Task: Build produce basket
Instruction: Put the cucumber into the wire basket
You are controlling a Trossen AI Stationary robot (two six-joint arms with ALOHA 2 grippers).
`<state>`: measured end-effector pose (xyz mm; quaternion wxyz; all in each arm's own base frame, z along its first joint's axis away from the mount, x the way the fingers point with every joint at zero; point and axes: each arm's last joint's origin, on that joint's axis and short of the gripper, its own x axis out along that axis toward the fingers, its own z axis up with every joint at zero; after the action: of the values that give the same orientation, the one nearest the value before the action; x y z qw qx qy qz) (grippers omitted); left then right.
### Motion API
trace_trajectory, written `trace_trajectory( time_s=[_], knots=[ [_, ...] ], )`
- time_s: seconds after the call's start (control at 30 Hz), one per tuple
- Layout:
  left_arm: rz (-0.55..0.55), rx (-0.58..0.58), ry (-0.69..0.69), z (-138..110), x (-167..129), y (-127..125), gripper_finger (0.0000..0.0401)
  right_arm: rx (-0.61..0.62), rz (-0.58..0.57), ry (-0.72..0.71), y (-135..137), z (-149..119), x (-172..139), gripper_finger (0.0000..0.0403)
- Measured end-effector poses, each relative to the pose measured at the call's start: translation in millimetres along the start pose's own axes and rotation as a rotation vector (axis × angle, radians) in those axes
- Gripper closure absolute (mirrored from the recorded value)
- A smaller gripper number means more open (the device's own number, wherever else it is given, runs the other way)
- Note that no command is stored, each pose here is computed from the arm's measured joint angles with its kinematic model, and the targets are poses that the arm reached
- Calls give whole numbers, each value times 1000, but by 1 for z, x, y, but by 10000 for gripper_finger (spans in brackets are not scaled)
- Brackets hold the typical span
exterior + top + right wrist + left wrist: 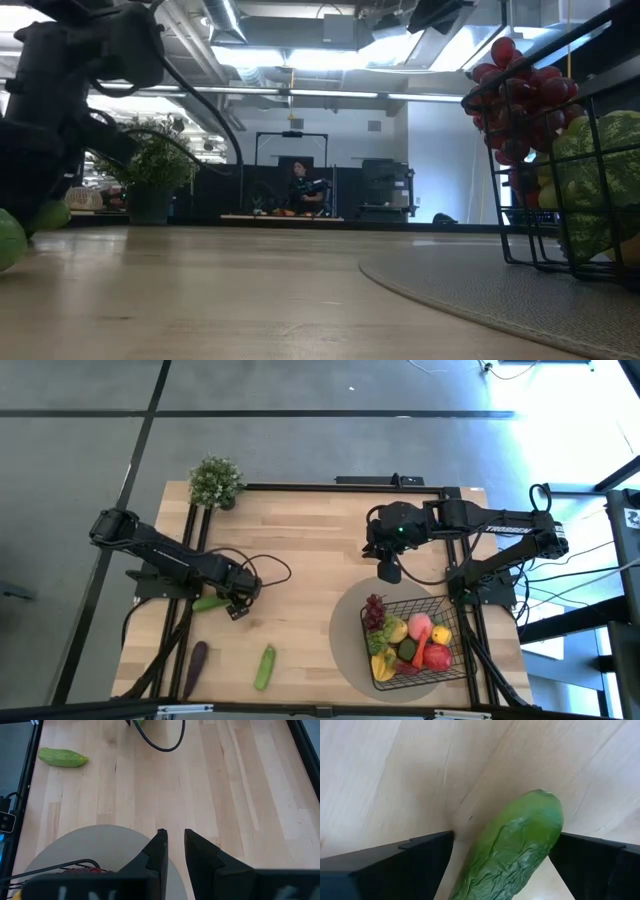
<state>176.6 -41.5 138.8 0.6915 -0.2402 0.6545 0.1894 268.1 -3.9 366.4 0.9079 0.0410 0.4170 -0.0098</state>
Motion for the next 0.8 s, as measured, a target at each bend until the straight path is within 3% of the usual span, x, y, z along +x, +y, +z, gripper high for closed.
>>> trace_trajectory(
  time_s=[0.2,0.6,0.8],
  knots=[
    [-3,17,-17,-1,0,-3,129,0,0,0,0,0,0,347],
    [-20,53,-38,-2,-4,-7,283,0,0,0,0,0,0,347],
    [-84,76,-94,9,-23,-22,298,0,0,0,0,0,0,347]
  ],
)
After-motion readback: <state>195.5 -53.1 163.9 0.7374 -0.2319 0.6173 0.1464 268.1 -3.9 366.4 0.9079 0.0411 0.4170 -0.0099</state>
